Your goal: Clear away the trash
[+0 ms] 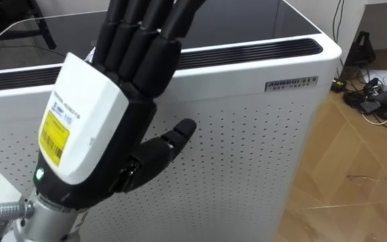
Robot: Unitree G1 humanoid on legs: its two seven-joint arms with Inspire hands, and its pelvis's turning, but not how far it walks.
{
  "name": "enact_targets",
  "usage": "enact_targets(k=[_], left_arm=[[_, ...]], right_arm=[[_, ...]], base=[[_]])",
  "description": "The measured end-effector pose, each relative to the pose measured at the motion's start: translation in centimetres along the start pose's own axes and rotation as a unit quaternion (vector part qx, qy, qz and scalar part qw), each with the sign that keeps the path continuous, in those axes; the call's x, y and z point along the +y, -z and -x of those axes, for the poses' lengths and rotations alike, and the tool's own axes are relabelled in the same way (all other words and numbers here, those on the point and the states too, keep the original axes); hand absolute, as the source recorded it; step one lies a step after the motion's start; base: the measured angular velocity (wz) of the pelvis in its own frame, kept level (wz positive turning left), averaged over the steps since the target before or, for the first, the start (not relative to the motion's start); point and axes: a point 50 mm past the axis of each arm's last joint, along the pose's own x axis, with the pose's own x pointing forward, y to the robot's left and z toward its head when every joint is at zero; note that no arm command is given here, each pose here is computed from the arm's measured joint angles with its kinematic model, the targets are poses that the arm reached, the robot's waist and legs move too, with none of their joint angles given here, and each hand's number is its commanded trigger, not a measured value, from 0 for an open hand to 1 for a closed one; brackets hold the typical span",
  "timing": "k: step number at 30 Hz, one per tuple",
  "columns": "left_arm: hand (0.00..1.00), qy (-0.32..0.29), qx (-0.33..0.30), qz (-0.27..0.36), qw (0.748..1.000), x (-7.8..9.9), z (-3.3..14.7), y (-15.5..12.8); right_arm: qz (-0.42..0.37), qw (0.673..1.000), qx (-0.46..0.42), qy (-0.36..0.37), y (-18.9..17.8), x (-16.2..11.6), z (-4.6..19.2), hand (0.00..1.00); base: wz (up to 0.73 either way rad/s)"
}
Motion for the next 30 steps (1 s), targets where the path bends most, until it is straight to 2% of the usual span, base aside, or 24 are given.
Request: enact_targets(k=[9, 30], left_arm=[[0.00, -0.030, -0.008, -0.061, 0.998, 2.0, -0.6, 0.3], [0.00, -0.008, -0.004, -0.073, 0.997, 2.2, -0.7, 0.6]], right_arm=[[0.014, 1.000, 0.010, -0.005, 0.6, 0.2, 0.2, 1.00], [0.014, 1.000, 0.018, -0.010, 1.3, 0.4, 0.4, 1.00]], base=[[0.09], [0.01]])
